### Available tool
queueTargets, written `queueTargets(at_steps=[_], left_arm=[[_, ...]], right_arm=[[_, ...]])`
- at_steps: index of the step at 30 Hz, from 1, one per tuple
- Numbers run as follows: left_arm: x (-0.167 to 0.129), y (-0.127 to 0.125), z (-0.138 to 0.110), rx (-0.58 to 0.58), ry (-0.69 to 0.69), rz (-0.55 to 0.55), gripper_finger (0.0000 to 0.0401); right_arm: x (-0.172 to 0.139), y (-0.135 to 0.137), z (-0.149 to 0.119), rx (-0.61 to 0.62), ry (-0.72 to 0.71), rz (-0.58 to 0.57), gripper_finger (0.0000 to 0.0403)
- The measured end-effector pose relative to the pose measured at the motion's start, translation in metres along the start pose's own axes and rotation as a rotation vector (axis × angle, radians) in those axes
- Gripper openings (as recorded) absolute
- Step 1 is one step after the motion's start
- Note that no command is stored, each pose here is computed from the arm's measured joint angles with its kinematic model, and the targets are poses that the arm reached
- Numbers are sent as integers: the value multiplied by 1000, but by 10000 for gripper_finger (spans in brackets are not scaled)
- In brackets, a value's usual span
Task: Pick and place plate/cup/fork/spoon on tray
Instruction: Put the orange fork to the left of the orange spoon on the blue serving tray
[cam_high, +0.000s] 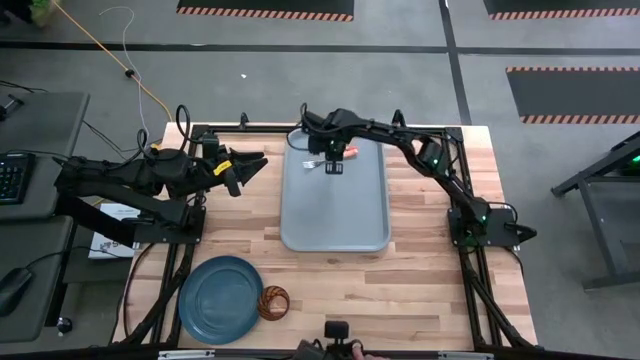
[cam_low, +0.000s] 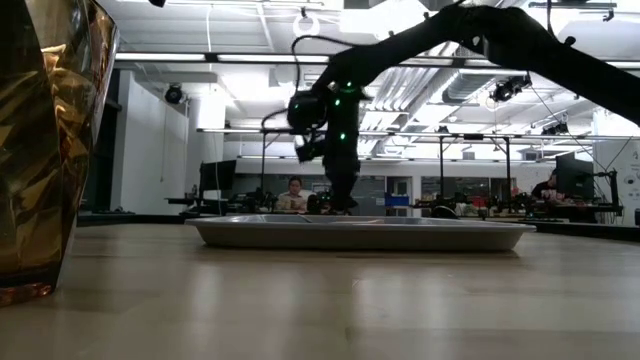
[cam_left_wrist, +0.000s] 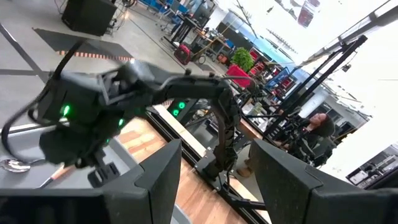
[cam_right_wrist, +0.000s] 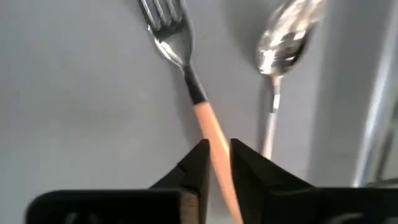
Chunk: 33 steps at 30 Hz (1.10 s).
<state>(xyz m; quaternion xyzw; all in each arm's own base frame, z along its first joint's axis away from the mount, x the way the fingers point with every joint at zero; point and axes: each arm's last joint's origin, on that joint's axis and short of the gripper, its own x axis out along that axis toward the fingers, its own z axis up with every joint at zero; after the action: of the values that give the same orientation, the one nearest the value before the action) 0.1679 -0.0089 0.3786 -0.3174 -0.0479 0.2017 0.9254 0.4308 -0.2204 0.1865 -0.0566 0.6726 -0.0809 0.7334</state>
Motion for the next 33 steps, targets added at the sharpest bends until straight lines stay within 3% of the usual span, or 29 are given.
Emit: queueTargets(at_steps=[3,7,12,17,25,33], left_arm=[[0,0,0,0,0,0,186],[0,0,0,0,0,0,186],[0,0,0,0,0,0,186],[0,0,0,0,0,0,186],[0,0,0,0,0,0,186],[0,0,0,0,0,0,186]], right_arm=[[-10,-18,-9,116,-35,18,9],[-7,-42,-26,335,0,26,4],[9,-52,-44,498,68,54,1],[19,-48,-48,522,106,81,0],[20,-45,-47,498,130,-2,0],[21,-45,-48,479,135,5,0]])
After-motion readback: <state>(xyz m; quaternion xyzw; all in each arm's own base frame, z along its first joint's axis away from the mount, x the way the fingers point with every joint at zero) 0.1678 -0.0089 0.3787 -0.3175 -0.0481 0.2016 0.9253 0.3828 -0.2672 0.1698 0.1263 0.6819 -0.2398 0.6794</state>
